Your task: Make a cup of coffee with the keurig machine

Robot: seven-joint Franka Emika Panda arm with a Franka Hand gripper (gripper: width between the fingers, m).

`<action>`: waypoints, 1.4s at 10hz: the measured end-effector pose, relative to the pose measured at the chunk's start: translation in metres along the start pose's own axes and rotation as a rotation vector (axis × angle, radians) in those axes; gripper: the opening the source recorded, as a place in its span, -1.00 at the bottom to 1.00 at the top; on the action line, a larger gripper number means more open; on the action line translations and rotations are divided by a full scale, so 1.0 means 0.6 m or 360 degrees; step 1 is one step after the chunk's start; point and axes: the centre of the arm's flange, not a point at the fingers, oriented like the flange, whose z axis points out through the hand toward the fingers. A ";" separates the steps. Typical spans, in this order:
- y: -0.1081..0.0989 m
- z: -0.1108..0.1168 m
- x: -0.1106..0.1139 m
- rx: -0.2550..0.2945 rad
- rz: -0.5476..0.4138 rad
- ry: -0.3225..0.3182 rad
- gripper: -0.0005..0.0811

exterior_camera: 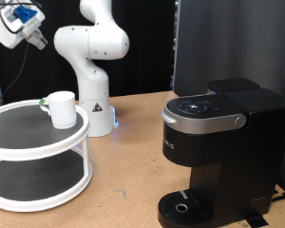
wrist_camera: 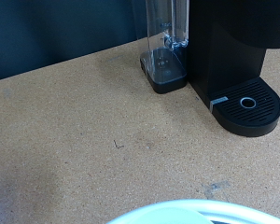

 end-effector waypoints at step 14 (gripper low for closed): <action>0.058 0.096 -0.068 -0.0138 -0.0022 0.0011 -0.04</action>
